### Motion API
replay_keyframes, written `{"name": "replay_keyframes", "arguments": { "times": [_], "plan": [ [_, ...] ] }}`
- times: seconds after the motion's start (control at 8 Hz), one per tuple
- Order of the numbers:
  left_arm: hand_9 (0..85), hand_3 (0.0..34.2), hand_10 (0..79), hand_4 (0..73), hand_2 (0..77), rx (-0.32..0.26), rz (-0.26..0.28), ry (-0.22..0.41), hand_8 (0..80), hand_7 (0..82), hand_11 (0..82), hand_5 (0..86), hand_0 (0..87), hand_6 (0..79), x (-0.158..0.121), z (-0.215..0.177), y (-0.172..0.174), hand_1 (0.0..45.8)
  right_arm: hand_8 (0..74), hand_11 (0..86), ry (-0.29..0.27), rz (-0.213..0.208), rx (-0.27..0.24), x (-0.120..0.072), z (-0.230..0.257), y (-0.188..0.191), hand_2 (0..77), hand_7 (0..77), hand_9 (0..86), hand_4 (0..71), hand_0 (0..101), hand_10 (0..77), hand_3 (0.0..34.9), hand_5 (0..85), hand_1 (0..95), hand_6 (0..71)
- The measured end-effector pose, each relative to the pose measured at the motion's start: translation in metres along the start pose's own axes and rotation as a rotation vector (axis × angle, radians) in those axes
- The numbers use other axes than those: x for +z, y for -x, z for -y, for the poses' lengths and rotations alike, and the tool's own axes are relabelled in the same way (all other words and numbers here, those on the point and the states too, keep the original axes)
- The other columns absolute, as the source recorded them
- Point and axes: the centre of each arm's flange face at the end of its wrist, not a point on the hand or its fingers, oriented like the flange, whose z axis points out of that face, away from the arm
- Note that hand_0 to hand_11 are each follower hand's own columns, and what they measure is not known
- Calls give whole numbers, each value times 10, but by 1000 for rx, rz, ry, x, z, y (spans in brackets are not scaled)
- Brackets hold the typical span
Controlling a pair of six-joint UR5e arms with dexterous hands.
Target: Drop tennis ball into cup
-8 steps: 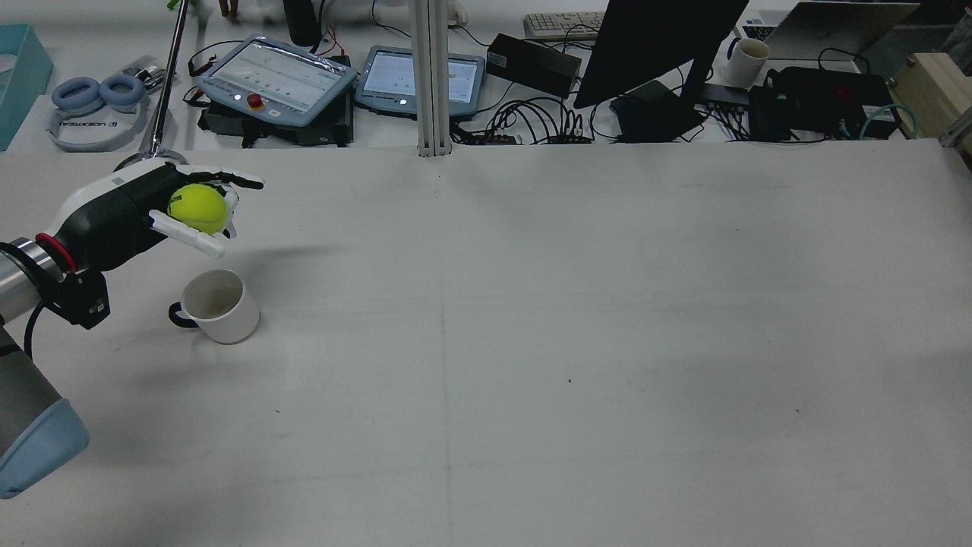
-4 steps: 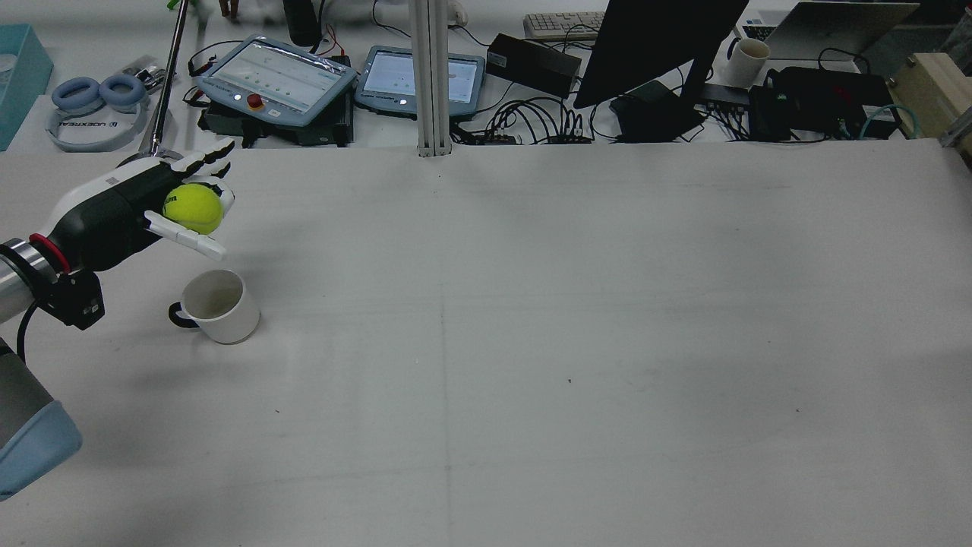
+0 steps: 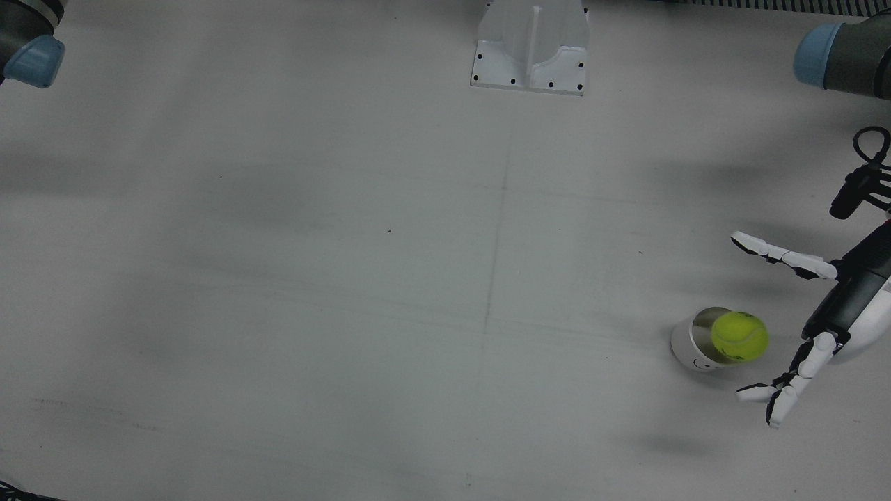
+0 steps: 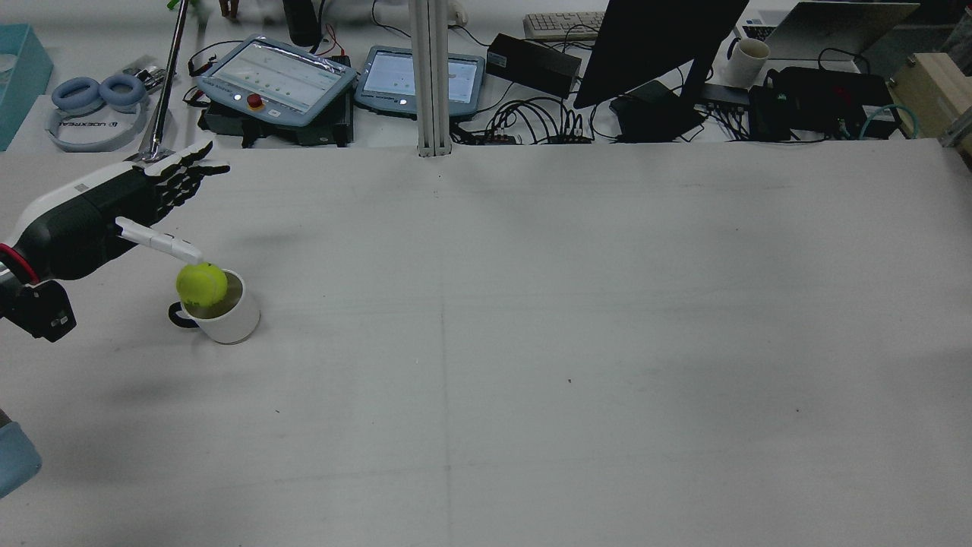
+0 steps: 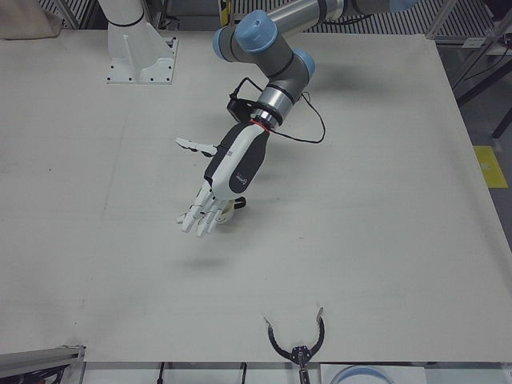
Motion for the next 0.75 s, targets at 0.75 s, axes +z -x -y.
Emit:
{"name": "replay_keyframes", "arguments": {
  "times": [0.75],
  "plan": [
    [11,0,0,11,5,8,-111,57,0,169,0,54,642,0,-18,-47,-70,311,0,5,0,0,0,0,0,0,5,0,0,0,0,0,0,0,5,0]
  ]
}}
